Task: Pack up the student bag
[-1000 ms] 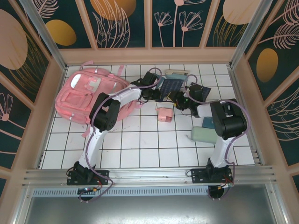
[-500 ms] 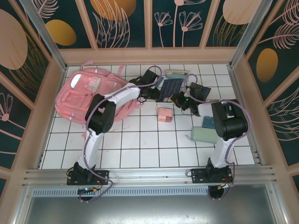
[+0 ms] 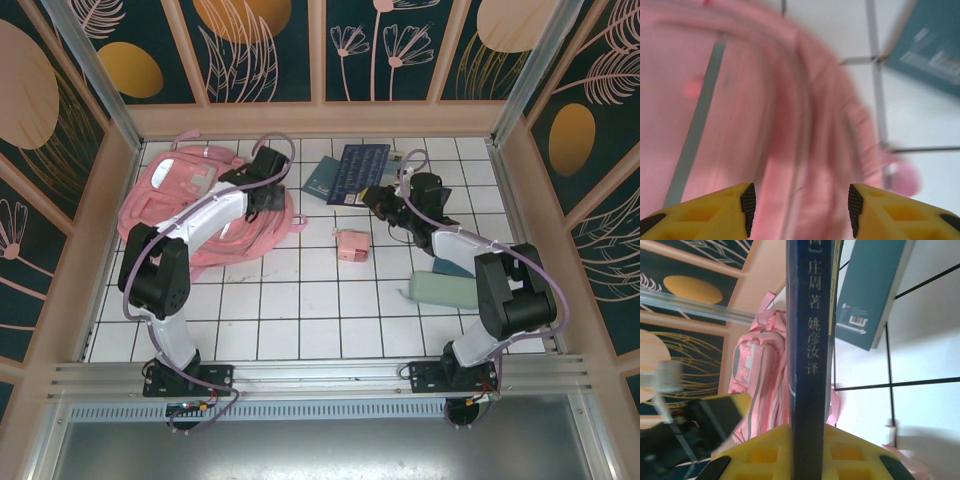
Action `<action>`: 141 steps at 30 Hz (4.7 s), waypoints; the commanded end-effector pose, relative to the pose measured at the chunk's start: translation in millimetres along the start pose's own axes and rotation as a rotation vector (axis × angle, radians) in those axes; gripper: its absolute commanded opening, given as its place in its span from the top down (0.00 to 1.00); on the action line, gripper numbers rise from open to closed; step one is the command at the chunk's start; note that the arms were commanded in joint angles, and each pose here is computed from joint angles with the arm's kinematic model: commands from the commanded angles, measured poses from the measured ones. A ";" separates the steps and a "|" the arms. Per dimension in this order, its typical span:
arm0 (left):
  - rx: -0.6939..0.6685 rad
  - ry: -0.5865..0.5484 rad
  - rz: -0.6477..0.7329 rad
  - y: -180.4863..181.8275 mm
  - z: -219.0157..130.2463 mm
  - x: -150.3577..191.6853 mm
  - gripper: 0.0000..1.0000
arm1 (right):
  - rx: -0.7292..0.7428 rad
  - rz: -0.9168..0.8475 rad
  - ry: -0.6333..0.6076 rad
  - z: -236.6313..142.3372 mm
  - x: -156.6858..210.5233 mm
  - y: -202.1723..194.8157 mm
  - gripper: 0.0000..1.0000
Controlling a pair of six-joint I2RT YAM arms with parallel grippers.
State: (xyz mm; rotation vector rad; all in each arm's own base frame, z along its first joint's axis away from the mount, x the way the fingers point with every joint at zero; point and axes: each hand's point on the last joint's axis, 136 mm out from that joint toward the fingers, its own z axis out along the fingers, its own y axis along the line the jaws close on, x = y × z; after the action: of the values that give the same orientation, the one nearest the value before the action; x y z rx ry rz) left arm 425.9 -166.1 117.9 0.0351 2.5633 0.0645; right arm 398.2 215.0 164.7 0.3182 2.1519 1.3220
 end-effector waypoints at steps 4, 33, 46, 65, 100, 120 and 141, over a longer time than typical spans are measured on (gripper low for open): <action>-0.217 0.071 0.125 42.8 5.4 37.7 0.45 | -0.081 -0.087 0.024 3.8 6.2 42.0 1.00; 0.067 -0.138 -0.100 18.2 -68.8 -64.4 1.00 | -0.255 -0.072 0.088 28.1 60.6 100.7 1.00; 0.258 -0.260 -0.248 33.9 -133.5 -118.6 1.00 | -0.329 0.007 0.092 81.7 83.8 121.0 1.00; 0.456 -0.306 -0.317 33.5 -160.4 -126.8 1.00 | -0.430 0.164 0.200 228.1 152.9 147.0 1.00; 0.515 -0.285 -0.353 46.7 -156.1 -125.1 1.00 | -0.124 0.083 0.382 252.3 189.8 80.9 1.00; 0.395 -0.246 -0.314 61.1 -125.6 -103.7 1.00 | -0.140 0.018 0.368 233.0 170.0 104.1 0.81; 0.450 -0.089 -0.293 43.1 -66.3 -43.4 0.51 | 0.326 -0.169 0.002 59.3 34.9 48.6 0.63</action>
State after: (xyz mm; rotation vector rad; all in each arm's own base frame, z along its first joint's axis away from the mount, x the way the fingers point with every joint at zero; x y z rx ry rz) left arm 416.5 -124.0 188.2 -0.1605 2.4809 -0.5525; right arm 398.7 343.3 174.1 0.2219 2.3344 1.0737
